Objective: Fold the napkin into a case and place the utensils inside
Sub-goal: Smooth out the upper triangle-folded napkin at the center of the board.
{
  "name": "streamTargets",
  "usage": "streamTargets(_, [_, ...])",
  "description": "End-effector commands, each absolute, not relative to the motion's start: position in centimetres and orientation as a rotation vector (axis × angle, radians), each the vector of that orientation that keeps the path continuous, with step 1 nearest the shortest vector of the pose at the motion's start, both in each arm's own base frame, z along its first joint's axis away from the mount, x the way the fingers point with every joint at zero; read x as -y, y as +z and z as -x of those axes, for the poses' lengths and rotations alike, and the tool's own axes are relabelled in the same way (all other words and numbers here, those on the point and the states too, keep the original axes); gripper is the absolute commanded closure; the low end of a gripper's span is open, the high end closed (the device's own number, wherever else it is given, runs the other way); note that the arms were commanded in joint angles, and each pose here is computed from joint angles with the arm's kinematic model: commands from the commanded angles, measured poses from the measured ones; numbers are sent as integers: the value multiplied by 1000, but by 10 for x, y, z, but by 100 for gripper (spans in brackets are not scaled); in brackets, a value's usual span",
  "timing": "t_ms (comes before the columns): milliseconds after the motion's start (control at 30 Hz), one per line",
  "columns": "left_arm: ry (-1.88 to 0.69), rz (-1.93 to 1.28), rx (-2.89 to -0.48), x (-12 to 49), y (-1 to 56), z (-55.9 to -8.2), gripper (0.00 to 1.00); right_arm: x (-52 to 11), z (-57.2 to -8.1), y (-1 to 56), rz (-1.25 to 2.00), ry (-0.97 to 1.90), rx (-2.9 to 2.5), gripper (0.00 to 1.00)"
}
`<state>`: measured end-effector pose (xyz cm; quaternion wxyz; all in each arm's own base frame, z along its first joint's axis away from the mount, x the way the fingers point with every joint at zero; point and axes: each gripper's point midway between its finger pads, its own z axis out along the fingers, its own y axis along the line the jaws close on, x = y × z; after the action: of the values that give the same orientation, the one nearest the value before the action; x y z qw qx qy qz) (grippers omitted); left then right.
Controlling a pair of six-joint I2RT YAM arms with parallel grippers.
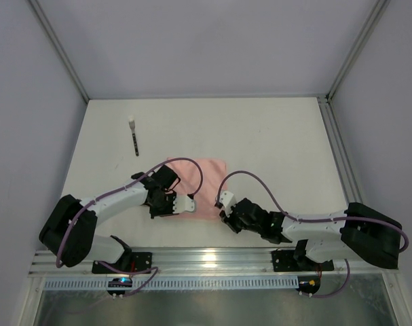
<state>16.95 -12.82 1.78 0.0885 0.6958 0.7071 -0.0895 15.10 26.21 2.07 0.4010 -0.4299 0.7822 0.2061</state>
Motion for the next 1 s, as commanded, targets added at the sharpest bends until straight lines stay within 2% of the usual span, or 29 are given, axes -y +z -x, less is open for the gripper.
streamTargets(0, [-291,-2048,-2108,130,19,-169,100,-268,-167,35,960,522,-1963,80])
streamTargets(33, [-299,-2054,-2117,130,17,-167,100,-267,-167,34,951,518,-1975,86])
streamTargets(233, [-286,-2064,-2153,124,8,-164,100,-267,-168,40,908,537,-1979,96])
streamTargets(867, [-272,-2051,-2167,123,6,-166,100,-252,-169,45,800,584,-2020,96])
streamTargets(967, [-293,-2050,-2176,124,6,-164,100,-256,-169,47,810,594,-2026,94])
